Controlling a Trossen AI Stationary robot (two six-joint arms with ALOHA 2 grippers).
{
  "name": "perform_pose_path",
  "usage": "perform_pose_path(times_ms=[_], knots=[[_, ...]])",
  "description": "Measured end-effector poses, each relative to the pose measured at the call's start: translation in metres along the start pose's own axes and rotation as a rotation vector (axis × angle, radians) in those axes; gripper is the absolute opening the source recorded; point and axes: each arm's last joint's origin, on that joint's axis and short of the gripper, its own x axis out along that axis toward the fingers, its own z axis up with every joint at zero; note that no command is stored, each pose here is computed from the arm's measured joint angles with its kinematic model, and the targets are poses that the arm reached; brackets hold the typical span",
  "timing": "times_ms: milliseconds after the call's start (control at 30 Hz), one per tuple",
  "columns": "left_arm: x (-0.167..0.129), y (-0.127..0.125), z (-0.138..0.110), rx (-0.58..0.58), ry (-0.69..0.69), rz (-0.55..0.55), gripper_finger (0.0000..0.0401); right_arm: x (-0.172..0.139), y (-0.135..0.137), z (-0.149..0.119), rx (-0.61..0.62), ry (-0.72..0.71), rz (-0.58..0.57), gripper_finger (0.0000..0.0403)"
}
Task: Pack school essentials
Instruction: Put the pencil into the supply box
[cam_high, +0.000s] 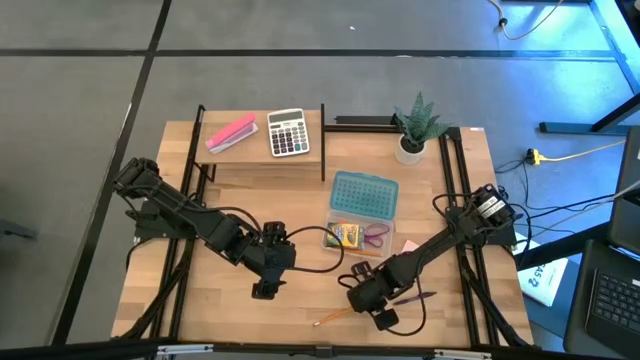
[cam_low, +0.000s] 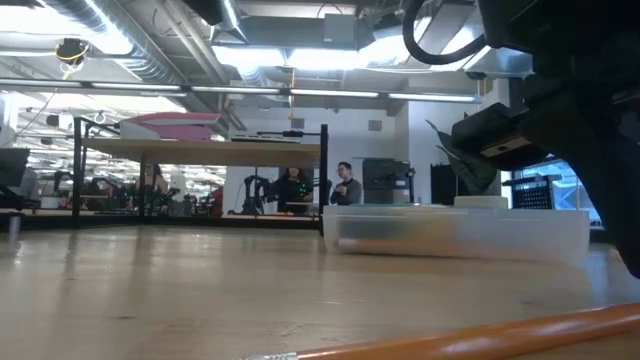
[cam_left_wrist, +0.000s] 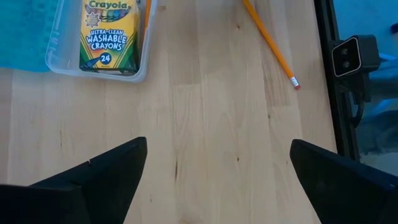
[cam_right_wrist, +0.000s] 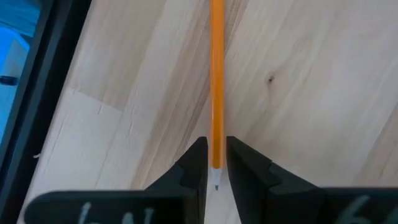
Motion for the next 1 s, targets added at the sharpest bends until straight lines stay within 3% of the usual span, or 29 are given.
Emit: perform_pose_path(times_ms=[1000], knots=[[0.0001,0.0003,0.0001,0.001,-0.003,0.007,0.0390,0.0076,-0.0019,-0.0052,0.016,-0.009,-0.007,0.0061]])
